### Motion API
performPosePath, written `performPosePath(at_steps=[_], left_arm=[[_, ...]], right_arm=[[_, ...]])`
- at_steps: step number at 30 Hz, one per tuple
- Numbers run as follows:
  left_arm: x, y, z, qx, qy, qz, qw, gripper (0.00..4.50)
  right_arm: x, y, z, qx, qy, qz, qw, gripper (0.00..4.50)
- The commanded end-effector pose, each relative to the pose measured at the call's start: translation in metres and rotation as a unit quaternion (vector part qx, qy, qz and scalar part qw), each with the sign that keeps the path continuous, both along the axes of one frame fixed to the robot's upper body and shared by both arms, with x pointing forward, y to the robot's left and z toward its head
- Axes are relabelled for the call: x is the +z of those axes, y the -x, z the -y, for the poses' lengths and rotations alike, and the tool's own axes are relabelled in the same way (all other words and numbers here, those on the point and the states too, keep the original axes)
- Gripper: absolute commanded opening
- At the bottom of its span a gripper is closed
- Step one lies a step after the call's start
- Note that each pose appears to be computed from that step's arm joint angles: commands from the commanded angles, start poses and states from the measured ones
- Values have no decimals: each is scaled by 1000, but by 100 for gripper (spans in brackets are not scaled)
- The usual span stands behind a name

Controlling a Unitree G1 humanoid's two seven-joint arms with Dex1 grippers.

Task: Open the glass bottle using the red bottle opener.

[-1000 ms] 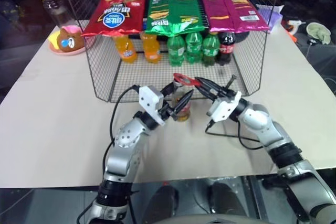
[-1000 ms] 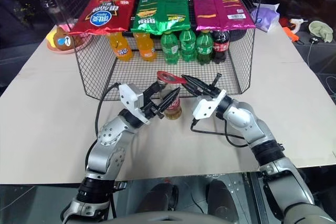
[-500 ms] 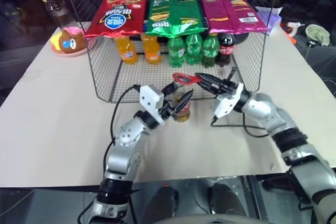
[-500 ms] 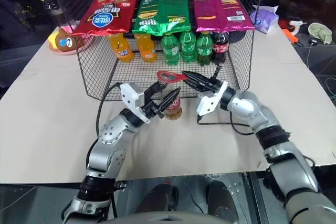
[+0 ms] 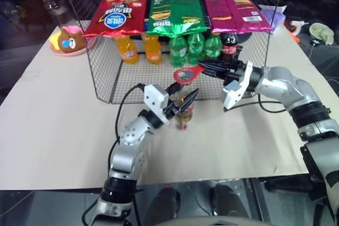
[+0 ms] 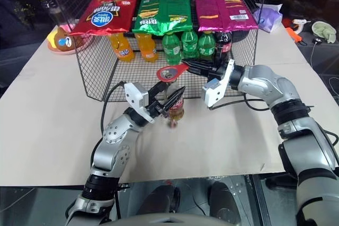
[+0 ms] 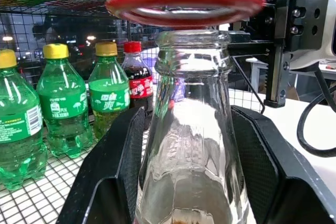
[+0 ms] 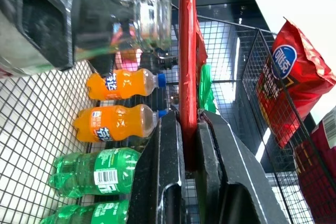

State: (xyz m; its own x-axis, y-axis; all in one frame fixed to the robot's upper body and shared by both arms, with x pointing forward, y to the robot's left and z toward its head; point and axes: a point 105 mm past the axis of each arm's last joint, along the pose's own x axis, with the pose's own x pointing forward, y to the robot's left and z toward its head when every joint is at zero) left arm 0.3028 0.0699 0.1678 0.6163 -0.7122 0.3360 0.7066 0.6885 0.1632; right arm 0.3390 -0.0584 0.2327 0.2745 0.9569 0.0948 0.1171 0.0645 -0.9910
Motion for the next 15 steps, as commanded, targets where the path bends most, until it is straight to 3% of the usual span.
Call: performPosePath(at_steps=[1, 9, 14, 15], left_arm=[[2, 4, 3, -7, -1, 10, 1000, 204], [3, 5, 0, -2, 1, 14, 1000, 204], [4, 4, -2, 8, 2, 18, 1000, 417], [3, 5, -2, 6, 2, 18, 1000, 437]], right_arm=[[29, -4, 9, -10, -82, 3, 997, 0], [23, -19, 38, -68, -219, -107, 968, 0], [5, -16, 41, -85, -229, -140, 960, 0], [3, -16, 40, -86, -227, -141, 960, 0]])
